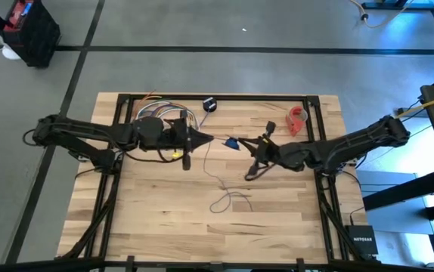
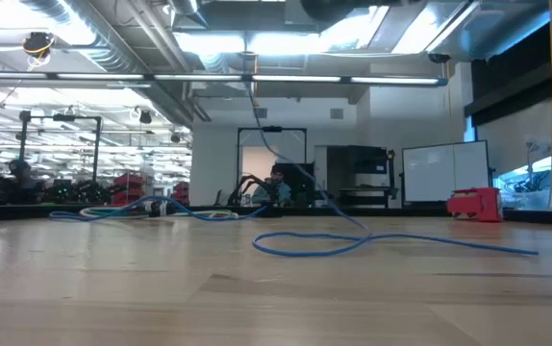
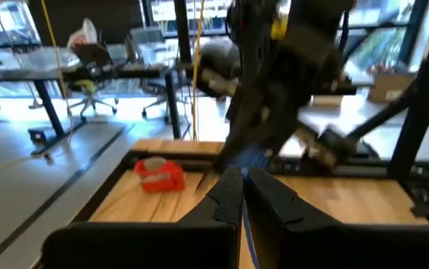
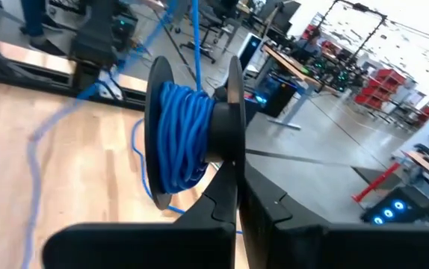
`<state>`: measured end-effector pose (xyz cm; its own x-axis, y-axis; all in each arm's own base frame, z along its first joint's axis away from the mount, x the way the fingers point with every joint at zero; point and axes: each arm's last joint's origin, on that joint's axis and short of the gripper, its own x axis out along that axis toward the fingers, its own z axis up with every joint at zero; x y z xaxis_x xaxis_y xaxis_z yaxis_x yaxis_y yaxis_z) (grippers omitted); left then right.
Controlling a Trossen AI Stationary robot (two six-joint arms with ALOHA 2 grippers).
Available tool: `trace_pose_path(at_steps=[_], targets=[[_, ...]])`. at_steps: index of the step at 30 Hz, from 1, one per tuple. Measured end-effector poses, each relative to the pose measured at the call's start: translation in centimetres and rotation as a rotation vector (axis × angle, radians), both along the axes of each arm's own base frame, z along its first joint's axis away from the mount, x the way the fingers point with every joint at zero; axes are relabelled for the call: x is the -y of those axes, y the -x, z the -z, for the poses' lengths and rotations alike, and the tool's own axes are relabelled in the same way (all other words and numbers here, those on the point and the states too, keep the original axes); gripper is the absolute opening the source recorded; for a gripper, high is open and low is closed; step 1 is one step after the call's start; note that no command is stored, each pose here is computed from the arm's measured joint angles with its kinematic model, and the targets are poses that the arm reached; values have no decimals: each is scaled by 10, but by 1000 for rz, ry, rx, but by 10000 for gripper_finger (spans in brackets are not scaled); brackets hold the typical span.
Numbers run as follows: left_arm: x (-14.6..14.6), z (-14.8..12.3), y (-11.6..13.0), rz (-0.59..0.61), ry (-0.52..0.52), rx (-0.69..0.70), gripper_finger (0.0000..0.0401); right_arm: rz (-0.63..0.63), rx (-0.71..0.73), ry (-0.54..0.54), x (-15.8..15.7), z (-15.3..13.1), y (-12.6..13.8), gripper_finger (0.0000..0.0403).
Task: Coil cords
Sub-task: Coil the blue wire onto the black spool
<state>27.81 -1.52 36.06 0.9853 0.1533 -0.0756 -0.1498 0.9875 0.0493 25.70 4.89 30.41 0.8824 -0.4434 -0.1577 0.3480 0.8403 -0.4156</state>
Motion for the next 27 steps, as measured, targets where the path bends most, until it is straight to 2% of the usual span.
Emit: trace_pose_path(at_steps=[9, 18, 27], targets=[[8, 7, -22, 18, 13, 82, 8, 63, 59, -15, 9, 12, -24, 5], [18, 25, -47, 36, -12, 115, 8, 117, 105, -61, 12, 11, -24, 5], [20, 43, -68, 38, -36, 148, 8, 103, 169, -116, 11, 7, -25, 5]])
